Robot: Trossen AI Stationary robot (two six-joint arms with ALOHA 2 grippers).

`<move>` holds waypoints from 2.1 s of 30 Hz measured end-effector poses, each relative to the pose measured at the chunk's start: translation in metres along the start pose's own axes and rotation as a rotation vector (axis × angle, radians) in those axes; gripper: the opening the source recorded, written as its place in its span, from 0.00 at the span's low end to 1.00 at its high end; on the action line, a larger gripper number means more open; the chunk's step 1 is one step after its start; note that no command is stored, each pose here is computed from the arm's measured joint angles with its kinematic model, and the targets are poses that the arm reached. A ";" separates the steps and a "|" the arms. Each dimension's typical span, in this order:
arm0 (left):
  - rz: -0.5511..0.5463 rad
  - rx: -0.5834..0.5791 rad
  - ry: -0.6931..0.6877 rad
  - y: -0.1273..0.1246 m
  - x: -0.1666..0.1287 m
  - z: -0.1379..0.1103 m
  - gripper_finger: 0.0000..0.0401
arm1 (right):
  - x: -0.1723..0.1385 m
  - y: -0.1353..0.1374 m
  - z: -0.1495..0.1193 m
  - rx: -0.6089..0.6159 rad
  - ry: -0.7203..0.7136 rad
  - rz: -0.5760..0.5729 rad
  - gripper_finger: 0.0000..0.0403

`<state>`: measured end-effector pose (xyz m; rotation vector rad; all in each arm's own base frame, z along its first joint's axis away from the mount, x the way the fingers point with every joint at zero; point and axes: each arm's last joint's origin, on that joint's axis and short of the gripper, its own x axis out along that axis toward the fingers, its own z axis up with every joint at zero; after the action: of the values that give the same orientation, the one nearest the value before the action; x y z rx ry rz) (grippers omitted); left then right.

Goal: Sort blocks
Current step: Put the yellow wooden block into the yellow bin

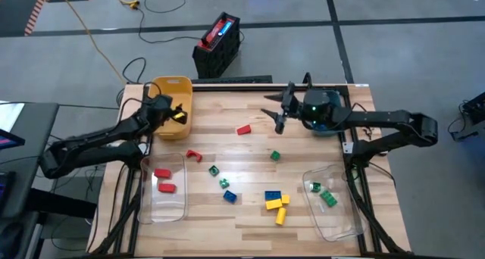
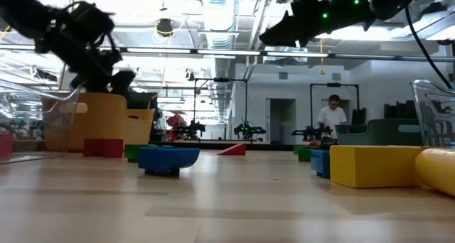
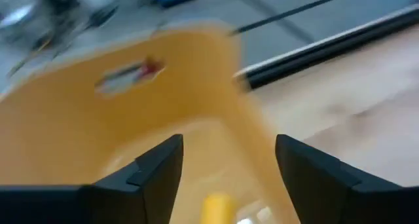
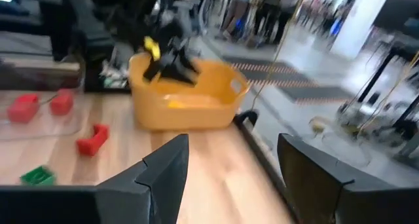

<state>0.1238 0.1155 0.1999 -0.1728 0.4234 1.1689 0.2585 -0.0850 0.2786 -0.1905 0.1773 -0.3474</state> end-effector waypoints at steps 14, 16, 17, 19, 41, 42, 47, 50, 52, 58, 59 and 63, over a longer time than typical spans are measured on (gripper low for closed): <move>-0.788 0.380 -0.243 -0.080 -0.052 0.040 0.56 | -0.015 0.026 -0.002 0.072 0.145 -0.033 0.62; -0.840 0.398 -0.230 -0.095 -0.057 0.042 0.56 | -0.016 0.026 -0.005 0.104 0.172 -0.055 0.62; -0.868 0.410 -0.221 -0.103 -0.059 0.042 0.56 | -0.016 0.026 -0.006 0.123 0.184 -0.057 0.62; -0.927 0.458 -0.190 -0.121 -0.064 0.038 0.56 | -0.017 0.031 -0.008 0.144 0.212 -0.041 0.62; -1.342 0.680 0.052 -0.316 -0.097 -0.009 0.56 | -0.085 0.006 0.015 0.296 0.140 -0.360 0.62; -1.346 0.665 0.061 -0.321 -0.099 -0.009 0.56 | -0.084 0.008 0.011 0.304 0.146 -0.359 0.62; -1.359 0.629 0.084 -0.348 -0.112 -0.017 0.56 | -0.083 0.016 -0.010 0.330 0.192 -0.393 0.62; -1.346 0.631 0.101 -0.366 -0.122 -0.028 0.56 | -0.084 0.022 -0.016 0.326 0.198 -0.426 0.62; -1.342 0.634 0.111 -0.377 -0.126 -0.034 0.56 | -0.086 0.026 -0.015 0.318 0.188 -0.439 0.62; -1.325 0.600 0.132 -0.407 -0.124 -0.046 0.56 | -0.103 0.031 -0.005 0.307 0.126 -0.430 0.62; -1.320 0.603 0.143 -0.410 -0.123 -0.049 0.56 | -0.105 0.032 -0.003 0.308 0.118 -0.426 0.62; -1.284 0.610 0.164 -0.424 -0.114 -0.062 0.56 | -0.117 0.037 0.000 0.306 0.102 -0.407 0.62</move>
<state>0.4617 -0.1688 0.1539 0.0155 0.6436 -0.2554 0.1616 -0.0094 0.2867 0.0974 0.1833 -0.7840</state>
